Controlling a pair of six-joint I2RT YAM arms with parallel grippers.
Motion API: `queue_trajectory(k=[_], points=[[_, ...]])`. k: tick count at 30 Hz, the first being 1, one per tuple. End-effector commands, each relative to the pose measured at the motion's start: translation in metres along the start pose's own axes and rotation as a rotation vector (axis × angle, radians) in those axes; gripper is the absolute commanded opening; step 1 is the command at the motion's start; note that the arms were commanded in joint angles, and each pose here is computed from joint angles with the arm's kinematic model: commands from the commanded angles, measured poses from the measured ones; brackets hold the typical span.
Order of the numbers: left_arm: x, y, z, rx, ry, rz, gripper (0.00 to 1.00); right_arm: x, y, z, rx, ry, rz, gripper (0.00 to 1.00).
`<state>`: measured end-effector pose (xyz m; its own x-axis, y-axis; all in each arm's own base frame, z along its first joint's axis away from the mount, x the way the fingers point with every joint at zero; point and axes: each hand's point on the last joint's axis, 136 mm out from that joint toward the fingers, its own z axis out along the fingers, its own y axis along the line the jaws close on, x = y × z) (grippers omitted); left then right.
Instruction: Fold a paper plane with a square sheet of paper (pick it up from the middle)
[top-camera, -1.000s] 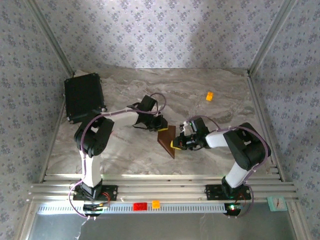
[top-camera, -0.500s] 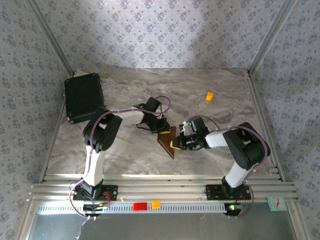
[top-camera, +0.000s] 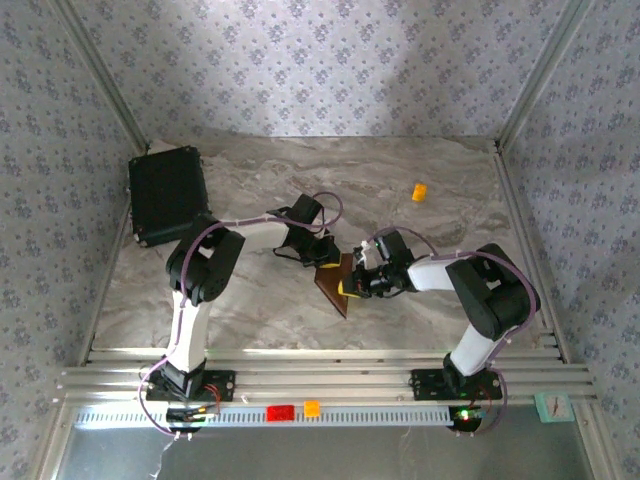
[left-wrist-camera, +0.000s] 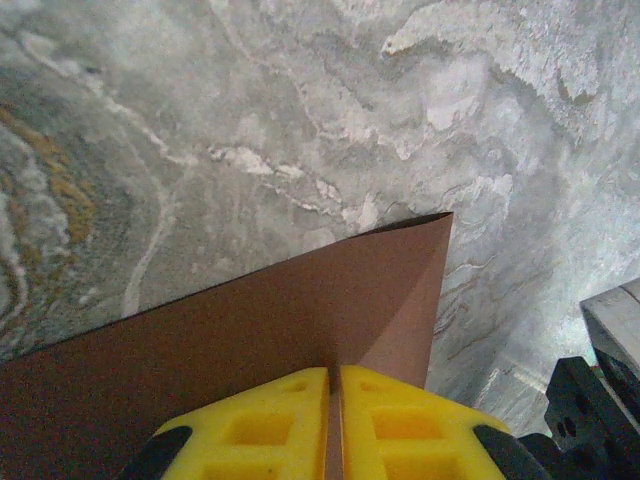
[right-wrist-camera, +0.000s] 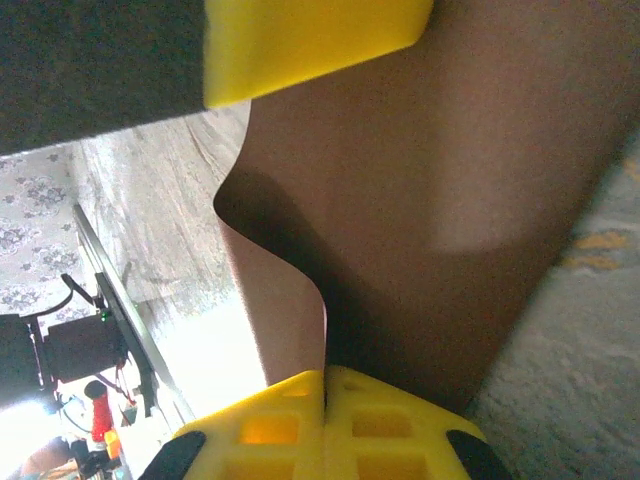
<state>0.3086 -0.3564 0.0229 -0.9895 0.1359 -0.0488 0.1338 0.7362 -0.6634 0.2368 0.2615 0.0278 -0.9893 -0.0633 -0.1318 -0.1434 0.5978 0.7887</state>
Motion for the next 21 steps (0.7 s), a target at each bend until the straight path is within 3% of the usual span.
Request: queue_trajectory(k=[1,21], points=[[0.0112,0.0107,0.0047,-0.05,0.035,-0.009,0.13,0.0012,-0.003,0.0011,0.025,0.014,-0.009,0.0],[0.0102,0.009,0.0033,-0.05,0.026,-0.009,0.12,-0.0004,-0.0063,-0.0003,0.054,0.015,-0.013,0.0]])
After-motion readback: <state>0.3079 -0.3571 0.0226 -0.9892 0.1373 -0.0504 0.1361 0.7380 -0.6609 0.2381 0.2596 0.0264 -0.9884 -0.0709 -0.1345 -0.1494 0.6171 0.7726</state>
